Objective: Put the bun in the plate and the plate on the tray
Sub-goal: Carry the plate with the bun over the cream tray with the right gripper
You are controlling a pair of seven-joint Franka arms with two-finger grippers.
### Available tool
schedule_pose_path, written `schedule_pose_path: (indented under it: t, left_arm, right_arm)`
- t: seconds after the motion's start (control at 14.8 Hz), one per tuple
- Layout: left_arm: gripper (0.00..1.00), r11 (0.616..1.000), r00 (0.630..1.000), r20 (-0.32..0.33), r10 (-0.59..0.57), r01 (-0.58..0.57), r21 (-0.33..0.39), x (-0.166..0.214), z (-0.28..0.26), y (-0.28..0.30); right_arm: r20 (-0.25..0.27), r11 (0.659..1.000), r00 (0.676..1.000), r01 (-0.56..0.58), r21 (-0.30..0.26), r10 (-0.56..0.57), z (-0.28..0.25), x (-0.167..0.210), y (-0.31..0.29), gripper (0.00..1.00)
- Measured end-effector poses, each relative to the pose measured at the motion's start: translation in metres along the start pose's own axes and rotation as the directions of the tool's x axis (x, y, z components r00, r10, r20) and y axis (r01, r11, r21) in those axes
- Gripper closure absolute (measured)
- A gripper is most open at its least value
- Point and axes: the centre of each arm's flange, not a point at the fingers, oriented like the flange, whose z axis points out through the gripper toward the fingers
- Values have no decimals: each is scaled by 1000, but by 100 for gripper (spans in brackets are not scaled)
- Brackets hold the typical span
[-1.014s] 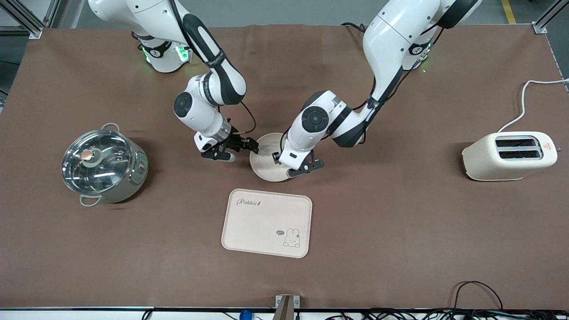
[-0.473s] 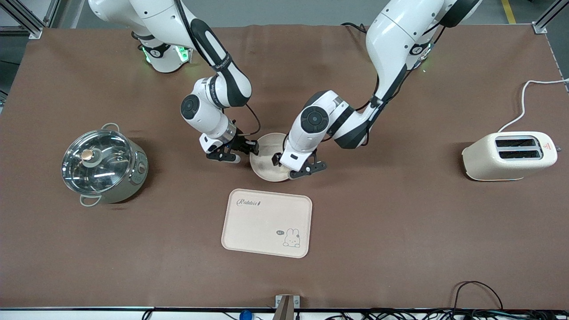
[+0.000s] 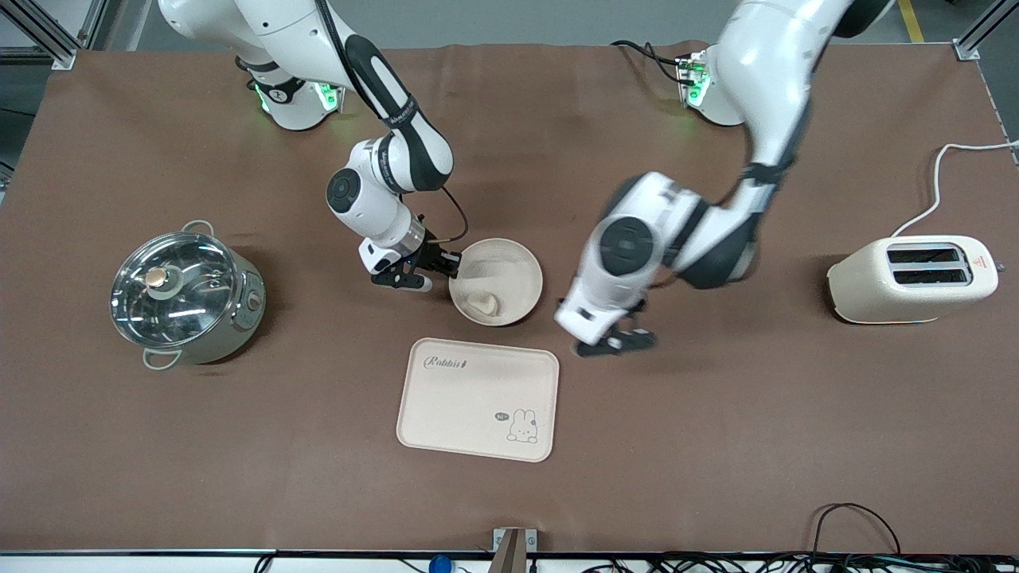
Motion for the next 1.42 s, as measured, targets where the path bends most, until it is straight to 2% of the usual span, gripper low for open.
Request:
schedule_pose_path:
  t: [0.2,0.34,0.54,0.68,0.88,1.08,1.28,1.42]
  left_arm:
    - [0,997,997,-25,74,-74,4,39,-57,-110]
    - [0,995,994,-37,100,-100,14,46,-95,-169]
    - [0,991,991,-9,131,-130,34,23,-156,-218]
    - [0,988,988,1,156,-156,13,-1,-198,-238]
    - [0,989,988,-48,150,-150,-9,-39,-254,-256]
    - [0,988,984,-88,156,-156,8,-77,-276,-256]
    - [0,987,981,-116,158,-157,11,-98,-264,-259]
    - [0,988,981,-113,156,-155,13,-105,-254,-262]
  right_arm:
    - [-9,1000,1000,1,7,-1,-3,3,-3,97]
    - [-28,1000,1000,4,27,-3,-13,9,-11,97]
    - [-51,997,999,10,77,-6,-37,24,-30,97]
    - [-54,992,998,22,123,-16,-59,49,-44,97]
    - [-49,986,997,64,155,-57,-75,102,-45,97]
    - [-4,985,991,133,111,-134,-70,162,-36,97]
    - [66,986,985,157,65,-161,-67,212,-27,97]
    - [92,988,984,153,0,-152,-67,235,-27,97]
